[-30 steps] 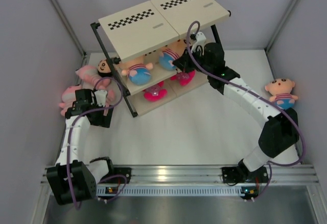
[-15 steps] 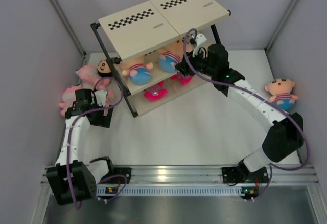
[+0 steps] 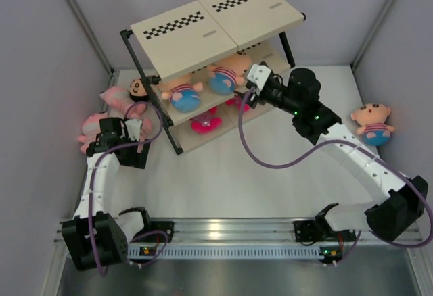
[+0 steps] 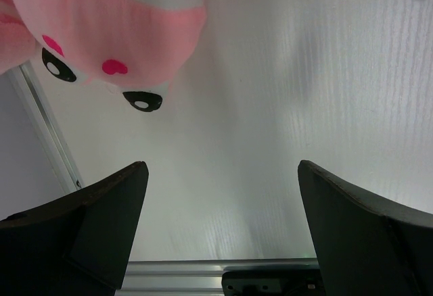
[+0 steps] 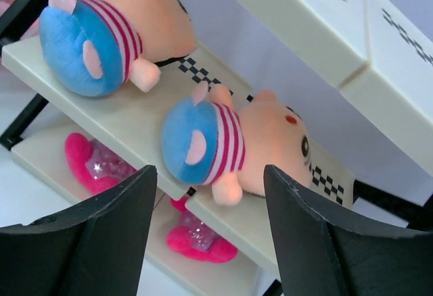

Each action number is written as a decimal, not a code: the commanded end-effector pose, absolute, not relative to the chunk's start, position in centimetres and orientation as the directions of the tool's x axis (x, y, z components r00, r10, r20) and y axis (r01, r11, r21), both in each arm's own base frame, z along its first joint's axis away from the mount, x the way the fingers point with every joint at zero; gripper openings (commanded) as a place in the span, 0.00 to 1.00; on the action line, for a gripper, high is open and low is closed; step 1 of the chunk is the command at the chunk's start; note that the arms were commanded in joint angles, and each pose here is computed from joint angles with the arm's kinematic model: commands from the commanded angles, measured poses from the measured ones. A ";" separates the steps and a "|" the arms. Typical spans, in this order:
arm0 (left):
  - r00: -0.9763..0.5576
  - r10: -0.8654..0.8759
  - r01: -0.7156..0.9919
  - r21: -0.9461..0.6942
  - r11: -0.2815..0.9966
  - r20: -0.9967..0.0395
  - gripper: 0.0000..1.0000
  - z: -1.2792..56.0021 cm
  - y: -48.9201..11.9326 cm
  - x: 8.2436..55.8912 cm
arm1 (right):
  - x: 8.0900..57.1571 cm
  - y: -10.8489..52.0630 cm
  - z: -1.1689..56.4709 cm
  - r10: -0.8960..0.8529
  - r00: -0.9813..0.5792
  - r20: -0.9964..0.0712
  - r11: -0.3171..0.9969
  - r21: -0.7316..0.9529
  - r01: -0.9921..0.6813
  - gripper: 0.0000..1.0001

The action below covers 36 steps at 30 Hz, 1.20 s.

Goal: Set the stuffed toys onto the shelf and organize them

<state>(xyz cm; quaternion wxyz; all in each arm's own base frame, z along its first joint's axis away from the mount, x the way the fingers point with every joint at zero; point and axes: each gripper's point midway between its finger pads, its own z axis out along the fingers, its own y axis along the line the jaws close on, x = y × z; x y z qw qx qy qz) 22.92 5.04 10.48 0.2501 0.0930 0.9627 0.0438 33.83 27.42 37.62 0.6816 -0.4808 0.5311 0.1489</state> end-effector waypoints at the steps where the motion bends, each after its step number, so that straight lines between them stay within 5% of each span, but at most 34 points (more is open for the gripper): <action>1: -0.840 0.212 0.155 0.154 0.976 -0.499 0.99 11.3 5.4 23.7 | 34.7 29.9 38.5 -0.376 0.544 -0.750 0.400 -0.661 -0.635 0.65; 21: -0.843 0.221 0.160 0.163 0.974 -0.491 0.99 11.1 5.5 23.6 | 39.9 34.4 34.2 -0.663 0.461 -0.590 0.300 -0.774 -0.558 0.63; 27: -0.840 0.223 0.158 0.170 0.973 -0.495 0.99 11.3 5.6 23.6 | 39.9 32.2 32.8 -0.736 0.418 -0.533 0.260 -0.792 -0.552 0.21; 31: -0.839 0.229 0.163 0.173 0.971 -0.493 0.99 11.3 5.7 23.7 | 39.5 31.1 33.0 -0.738 0.471 -0.484 0.183 -0.815 -0.550 0.03; 36: -0.840 0.231 0.161 0.181 0.970 -0.490 0.98 11.3 5.8 23.6 | 38.1 30.8 35.0 -0.637 0.652 -0.411 0.022 -0.855 -0.518 0.00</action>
